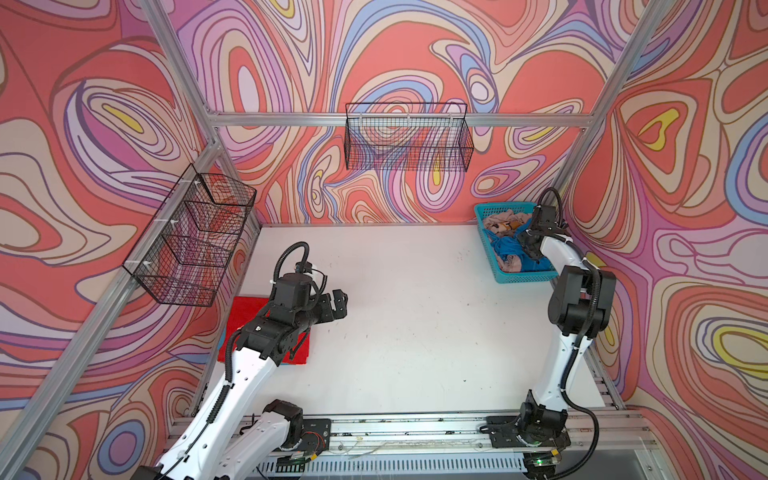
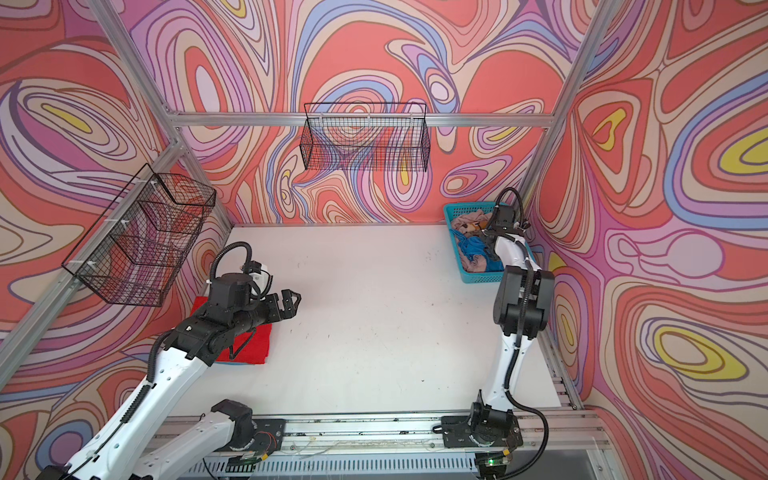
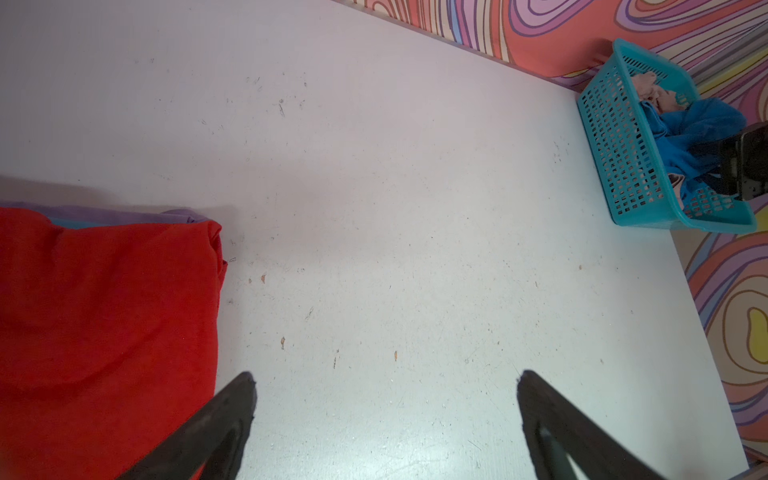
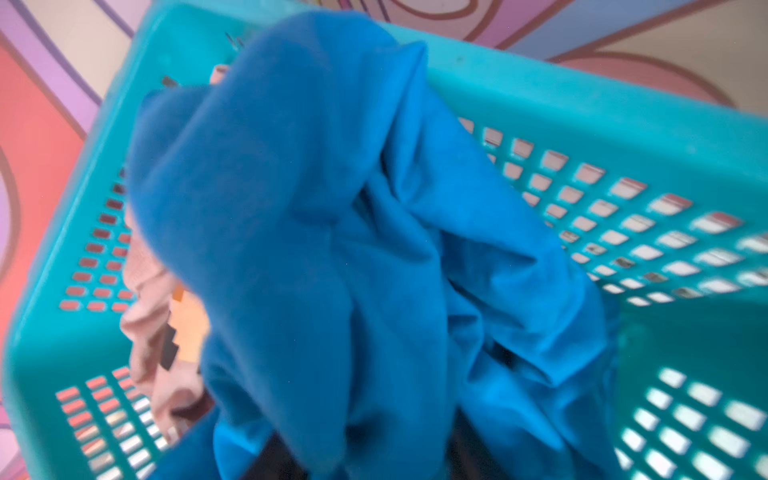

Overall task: Fold and stack the t-shirts
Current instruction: 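Lower the right gripper into the basket and pinch the blue t-shirt, then lift the blue t-shirt out of the basket with the right gripper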

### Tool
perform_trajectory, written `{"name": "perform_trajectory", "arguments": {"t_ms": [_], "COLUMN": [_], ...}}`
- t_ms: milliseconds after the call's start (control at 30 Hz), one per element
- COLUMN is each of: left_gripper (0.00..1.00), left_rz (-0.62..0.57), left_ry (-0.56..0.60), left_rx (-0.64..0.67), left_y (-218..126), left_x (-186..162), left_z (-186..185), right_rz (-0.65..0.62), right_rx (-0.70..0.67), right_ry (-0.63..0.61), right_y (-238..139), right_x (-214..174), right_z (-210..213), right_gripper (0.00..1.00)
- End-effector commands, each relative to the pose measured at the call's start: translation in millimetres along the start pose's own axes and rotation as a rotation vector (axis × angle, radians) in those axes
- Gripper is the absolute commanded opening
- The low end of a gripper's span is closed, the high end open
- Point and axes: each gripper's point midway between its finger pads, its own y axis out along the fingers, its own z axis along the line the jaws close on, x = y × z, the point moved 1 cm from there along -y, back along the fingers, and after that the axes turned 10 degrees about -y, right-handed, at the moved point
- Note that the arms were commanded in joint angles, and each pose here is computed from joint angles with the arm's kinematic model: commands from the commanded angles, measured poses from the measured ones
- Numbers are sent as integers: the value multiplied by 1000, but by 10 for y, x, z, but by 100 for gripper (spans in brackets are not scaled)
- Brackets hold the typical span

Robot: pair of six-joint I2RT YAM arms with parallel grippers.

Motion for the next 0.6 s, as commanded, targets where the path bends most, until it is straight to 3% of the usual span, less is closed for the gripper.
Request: {"name": "perform_trajectory", "arguments": {"t_ms": [0,167,300,567], "left_gripper": [100,100,100,100], "left_rz": [17,21,21,17], "left_ry": [14,14,15,16], "left_rx": [5,-2,-9,-32], "left_y": [-12,-17,-26,-42], "left_x": [-36,-39,-47,-36], "left_z": [8,-3,-9,-51], "right_rz": [-26,-39,-67,-296], "right_rx": [68,150,254,496], "right_ry": [-20,-5,28,165], "right_y": [16,-128,-421,-1486], "right_x": [39,49,134,369], "right_z": [133,227,364,360], "right_gripper": [27,1,0,0]}}
